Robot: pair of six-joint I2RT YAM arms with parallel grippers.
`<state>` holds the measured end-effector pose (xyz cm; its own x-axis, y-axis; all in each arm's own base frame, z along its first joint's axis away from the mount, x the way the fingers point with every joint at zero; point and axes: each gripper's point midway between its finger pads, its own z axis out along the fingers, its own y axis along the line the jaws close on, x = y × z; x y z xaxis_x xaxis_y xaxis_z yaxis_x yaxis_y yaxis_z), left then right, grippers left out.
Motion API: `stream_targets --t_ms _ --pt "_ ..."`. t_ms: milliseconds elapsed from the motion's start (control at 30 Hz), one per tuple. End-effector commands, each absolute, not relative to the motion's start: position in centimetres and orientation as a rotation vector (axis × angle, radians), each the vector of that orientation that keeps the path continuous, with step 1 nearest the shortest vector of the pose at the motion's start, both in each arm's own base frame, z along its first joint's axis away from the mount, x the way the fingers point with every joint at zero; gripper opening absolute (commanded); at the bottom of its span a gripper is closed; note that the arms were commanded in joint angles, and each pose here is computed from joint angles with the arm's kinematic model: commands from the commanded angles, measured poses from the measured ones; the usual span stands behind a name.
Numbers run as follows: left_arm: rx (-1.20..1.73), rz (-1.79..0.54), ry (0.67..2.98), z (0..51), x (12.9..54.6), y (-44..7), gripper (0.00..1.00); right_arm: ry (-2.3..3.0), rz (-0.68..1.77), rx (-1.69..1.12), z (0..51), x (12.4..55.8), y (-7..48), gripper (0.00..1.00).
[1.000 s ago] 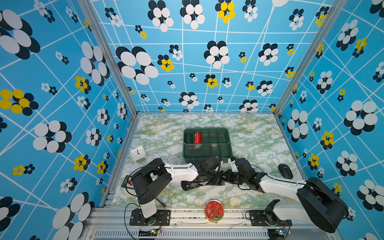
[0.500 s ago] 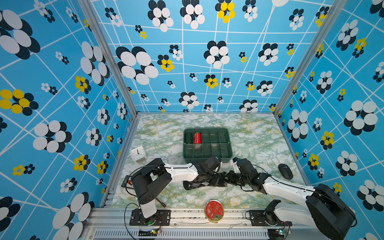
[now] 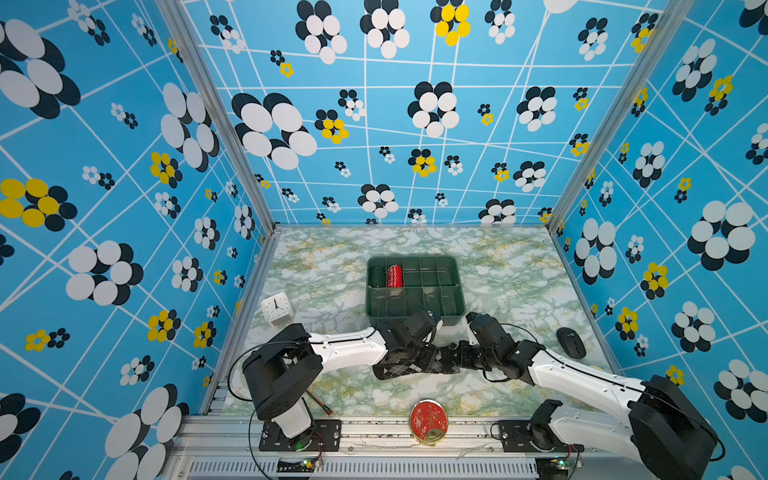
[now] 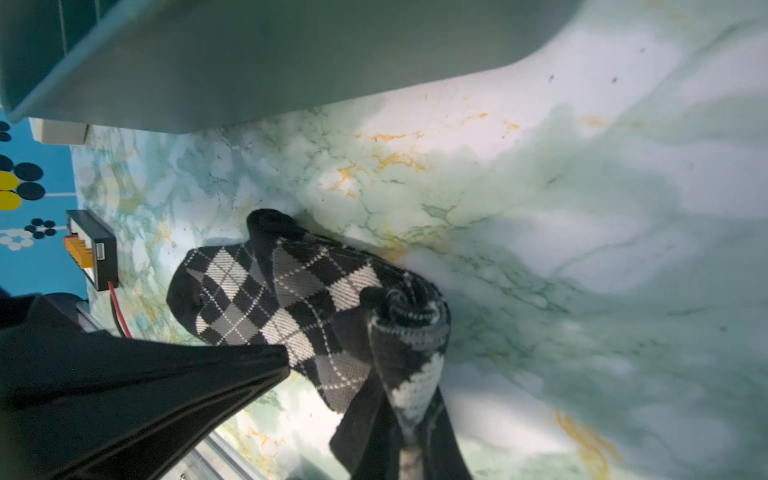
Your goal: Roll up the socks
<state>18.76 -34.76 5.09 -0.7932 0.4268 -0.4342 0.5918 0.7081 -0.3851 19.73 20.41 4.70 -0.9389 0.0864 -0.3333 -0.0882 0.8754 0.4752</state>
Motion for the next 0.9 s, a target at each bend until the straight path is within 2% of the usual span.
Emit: stream_targets --t_ms 0,567,867 --pt "0.772 -0.719 2.636 4.8 18.5 -33.4 0.00 2.717 0.558 -0.054 4.8 20.0 19.9 0.00" --pt "0.678 -0.683 2.626 5.5 18.5 -30.2 0.00 2.714 0.187 -0.123 5.2 20.7 19.1 0.00" --pt "0.609 -0.650 2.656 4.1 18.7 -28.0 0.00 2.709 0.069 -0.165 5.1 21.1 19.6 0.00"
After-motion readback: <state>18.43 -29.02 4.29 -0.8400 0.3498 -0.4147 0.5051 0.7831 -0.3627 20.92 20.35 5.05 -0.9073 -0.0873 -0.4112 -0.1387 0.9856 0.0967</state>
